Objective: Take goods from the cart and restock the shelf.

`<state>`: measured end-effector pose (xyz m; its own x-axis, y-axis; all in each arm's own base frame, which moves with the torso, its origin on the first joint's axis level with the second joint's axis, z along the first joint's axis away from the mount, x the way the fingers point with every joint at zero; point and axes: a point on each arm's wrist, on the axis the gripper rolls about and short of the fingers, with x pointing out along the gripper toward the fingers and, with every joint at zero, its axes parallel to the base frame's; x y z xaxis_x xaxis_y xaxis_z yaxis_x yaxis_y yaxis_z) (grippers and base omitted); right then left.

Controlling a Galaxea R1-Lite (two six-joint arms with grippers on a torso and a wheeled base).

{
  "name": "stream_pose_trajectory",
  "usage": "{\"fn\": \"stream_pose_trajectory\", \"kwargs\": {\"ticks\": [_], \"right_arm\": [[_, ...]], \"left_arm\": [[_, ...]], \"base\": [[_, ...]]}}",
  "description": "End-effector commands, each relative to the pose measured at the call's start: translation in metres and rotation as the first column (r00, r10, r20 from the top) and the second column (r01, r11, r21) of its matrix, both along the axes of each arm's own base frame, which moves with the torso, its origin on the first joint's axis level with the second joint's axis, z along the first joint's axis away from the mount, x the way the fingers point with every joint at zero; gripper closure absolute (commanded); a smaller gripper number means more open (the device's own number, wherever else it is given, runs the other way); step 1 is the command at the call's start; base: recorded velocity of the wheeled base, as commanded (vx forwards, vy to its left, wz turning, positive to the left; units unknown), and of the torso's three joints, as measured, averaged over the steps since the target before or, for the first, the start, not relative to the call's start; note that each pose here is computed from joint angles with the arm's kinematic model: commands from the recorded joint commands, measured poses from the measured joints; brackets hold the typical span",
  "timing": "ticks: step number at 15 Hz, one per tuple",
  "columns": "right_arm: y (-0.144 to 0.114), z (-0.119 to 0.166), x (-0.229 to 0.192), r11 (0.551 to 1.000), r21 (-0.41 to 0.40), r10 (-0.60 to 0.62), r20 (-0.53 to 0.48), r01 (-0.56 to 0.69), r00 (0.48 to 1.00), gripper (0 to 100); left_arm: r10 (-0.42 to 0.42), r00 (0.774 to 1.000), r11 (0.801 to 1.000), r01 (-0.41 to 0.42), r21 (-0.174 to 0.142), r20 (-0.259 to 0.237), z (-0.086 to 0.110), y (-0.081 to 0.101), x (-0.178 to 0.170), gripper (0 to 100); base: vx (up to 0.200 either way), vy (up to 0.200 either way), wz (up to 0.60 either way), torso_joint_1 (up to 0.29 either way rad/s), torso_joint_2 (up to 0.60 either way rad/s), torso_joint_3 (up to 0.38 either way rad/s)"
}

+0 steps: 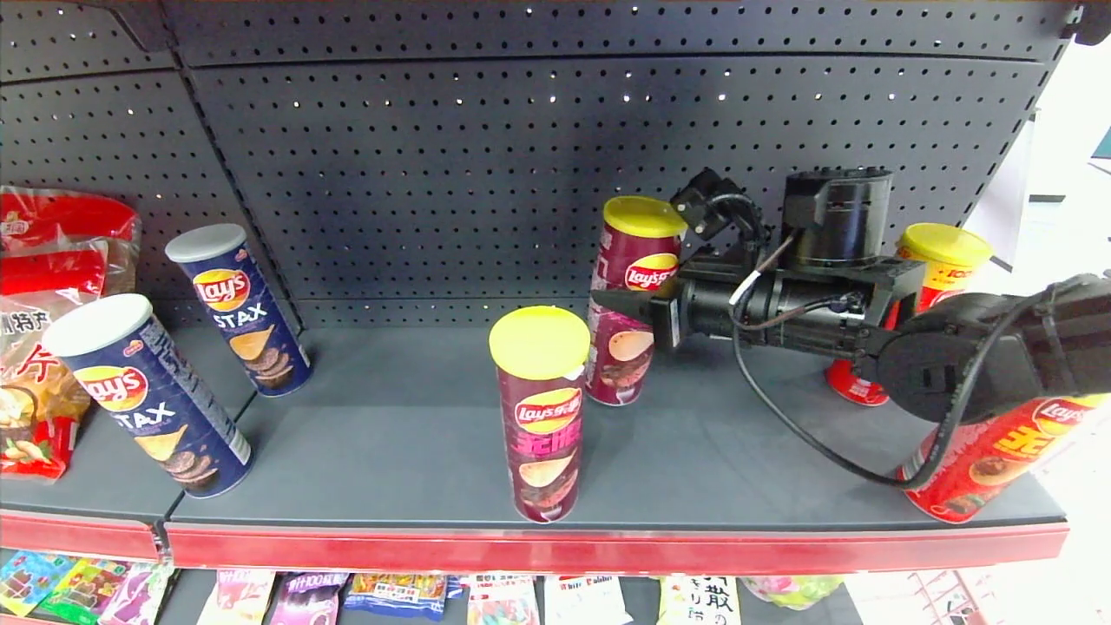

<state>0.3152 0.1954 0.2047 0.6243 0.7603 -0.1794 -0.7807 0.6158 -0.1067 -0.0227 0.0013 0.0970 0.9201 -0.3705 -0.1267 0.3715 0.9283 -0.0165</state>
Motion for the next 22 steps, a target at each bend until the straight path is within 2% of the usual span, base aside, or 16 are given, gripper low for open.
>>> {"fn": "stream_pose_trajectory", "kwargs": {"ticks": [1, 7, 11, 15, 22], "right_arm": [[0.011, -0.007, 0.008, 1.000, -0.005, 0.015, -0.007, -0.016, 1.000, 100], [0.029, -0.013, 0.022, 0.999, -0.001, 0.033, 0.003, -0.033, 0.999, 100], [0.033, -0.023, 0.028, 0.999, -0.011, 0.034, -0.014, -0.034, 0.999, 100], [0.036, -0.030, 0.035, 0.999, -0.016, 0.028, -0.020, -0.028, 0.999, 100], [0.039, -0.031, 0.041, 1.000, -0.013, 0.021, -0.013, -0.021, 1.000, 100]], "left_arm": [[0.004, 1.000, 1.000, -0.004, 0.002, -0.004, 0.000, 0.000, 0.000, 0], [0.015, 1.000, 1.000, -0.015, 0.004, -0.007, -0.001, 0.000, 0.000, 0], [0.024, 1.000, 1.000, -0.024, 0.003, 0.002, -0.002, 0.001, 0.000, 0], [0.033, 0.999, 0.999, -0.033, 0.005, -0.008, -0.005, 0.001, 0.000, 0], [0.033, 0.999, 0.999, -0.033, 0.007, -0.016, -0.008, 0.001, 0.001, 0]], "base": [[0.000, 0.000, 0.00, 0.000, 0.00, 0.000], [0.000, 0.000, 0.00, 0.000, 0.00, 0.000], [0.000, 0.000, 0.00, 0.000, 0.00, 0.000], [0.000, 0.000, 0.00, 0.000, 0.00, 0.000], [0.000, 0.000, 0.00, 0.000, 0.00, 0.000]]}}
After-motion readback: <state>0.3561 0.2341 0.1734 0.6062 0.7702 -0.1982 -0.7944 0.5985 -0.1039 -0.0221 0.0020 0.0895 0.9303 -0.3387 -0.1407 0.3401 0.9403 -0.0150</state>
